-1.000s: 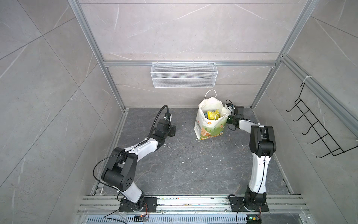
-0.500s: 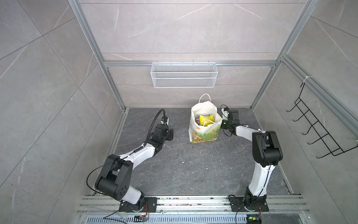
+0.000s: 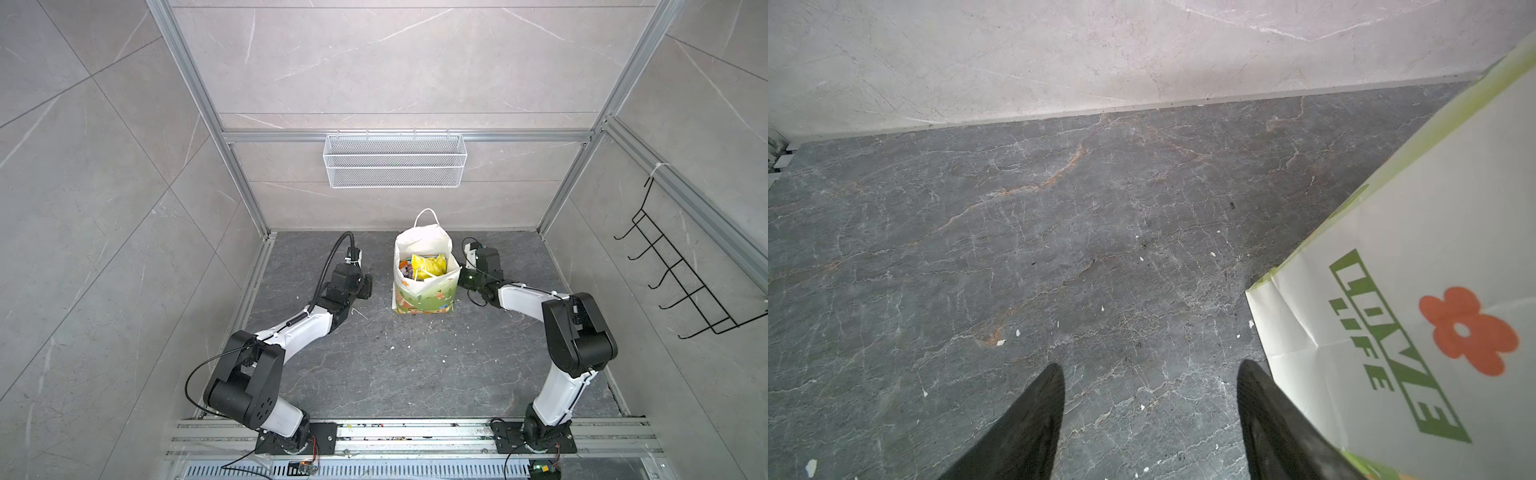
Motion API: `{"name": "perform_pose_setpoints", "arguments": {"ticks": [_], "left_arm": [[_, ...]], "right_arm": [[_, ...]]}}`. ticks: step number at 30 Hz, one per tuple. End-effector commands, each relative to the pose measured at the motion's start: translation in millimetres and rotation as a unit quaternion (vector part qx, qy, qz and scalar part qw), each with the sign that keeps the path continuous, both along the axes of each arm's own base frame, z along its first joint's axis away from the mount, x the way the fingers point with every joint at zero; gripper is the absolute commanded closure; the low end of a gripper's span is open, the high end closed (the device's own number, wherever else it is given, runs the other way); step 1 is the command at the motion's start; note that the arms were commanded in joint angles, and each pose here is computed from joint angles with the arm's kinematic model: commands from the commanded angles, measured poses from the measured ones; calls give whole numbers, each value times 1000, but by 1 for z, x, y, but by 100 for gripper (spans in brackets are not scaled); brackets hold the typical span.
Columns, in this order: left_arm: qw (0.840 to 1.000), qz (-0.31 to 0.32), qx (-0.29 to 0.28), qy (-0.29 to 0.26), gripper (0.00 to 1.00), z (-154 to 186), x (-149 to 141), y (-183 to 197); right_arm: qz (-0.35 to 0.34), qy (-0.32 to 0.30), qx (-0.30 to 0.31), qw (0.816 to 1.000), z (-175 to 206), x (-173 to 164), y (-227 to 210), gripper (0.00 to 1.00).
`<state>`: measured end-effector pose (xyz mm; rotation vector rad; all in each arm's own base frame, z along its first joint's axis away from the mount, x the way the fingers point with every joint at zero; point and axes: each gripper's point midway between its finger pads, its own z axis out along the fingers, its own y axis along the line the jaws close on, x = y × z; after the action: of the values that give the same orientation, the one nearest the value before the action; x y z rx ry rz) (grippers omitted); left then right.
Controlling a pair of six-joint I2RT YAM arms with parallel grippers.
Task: Take the snacks out of the paper bag
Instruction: Move the paper bag to the center of the table.
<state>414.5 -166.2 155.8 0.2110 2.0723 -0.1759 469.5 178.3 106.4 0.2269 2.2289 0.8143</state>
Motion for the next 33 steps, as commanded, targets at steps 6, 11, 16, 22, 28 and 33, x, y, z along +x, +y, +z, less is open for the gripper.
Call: {"name": "perform_pose_setpoints", "arguments": {"ticks": [6, 11, 16, 22, 28, 33], "left_arm": [[1000, 16, -10, -20, 33, 17, 11, -1], [999, 35, -3, -23, 33, 18, 12, 12], [998, 54, 12, -34, 33, 25, 11, 25], [996, 69, 13, -54, 33, 54, 11, 49], [994, 59, 18, -92, 31, 105, 2, 60], [990, -32, 6, -136, 24, 165, -14, 36]], "right_arm": [[23, -21, 46, 998, 20, -5, 53, 56], [21, -38, 45, 998, 31, -11, 66, 54], [14, -57, 8, 998, 44, -12, 56, 50], [9, -123, -81, 989, 99, -17, 31, 45], [52, -179, -166, 968, 175, -18, 12, 40], [161, -223, -173, 946, 250, -36, 33, 38]]}}
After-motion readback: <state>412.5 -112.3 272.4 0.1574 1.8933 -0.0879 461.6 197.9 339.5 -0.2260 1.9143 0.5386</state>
